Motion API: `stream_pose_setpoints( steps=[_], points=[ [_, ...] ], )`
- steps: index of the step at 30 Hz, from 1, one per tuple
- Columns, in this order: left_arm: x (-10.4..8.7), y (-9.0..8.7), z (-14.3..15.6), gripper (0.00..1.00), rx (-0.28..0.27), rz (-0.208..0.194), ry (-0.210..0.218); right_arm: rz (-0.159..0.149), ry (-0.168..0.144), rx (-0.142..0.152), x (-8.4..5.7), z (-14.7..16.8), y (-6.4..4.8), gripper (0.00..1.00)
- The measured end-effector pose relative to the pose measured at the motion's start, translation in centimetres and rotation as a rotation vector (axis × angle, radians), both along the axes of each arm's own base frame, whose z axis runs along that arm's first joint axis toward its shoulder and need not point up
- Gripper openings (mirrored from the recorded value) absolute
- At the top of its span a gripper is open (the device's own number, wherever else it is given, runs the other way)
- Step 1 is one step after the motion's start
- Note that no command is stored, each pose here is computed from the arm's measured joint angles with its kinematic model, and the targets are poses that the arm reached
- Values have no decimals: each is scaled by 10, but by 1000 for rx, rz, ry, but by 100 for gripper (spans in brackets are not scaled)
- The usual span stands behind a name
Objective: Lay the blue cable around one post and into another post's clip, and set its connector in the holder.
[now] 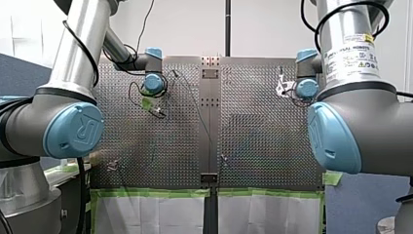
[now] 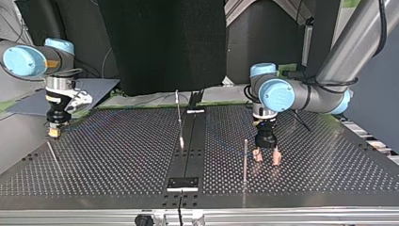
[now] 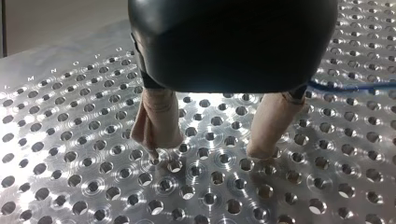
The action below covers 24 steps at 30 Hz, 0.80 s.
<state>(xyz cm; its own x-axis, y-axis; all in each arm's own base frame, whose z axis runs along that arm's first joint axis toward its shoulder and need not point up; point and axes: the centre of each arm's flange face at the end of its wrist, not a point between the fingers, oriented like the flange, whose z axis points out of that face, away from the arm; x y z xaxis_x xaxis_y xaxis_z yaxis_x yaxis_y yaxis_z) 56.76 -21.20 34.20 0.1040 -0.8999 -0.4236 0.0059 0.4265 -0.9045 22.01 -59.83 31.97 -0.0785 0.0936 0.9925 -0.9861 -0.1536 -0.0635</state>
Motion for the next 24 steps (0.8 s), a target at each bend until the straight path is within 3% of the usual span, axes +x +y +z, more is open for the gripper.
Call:
stream_pose_setpoints(
  steps=[7, 17, 24],
  points=[
    [0, 0, 0, 100, 2, 0, 0, -45, -4, -32, -23, 26, 1, 0],
    [0, 0, 0, 100, 3, 0, 1, -85, 4, 30, -42, -7, -12, 0],
    [0, -1, 0, 100, 4, -2, 0, -90, 3, 43, -49, -19, -20, 0]
  ],
)
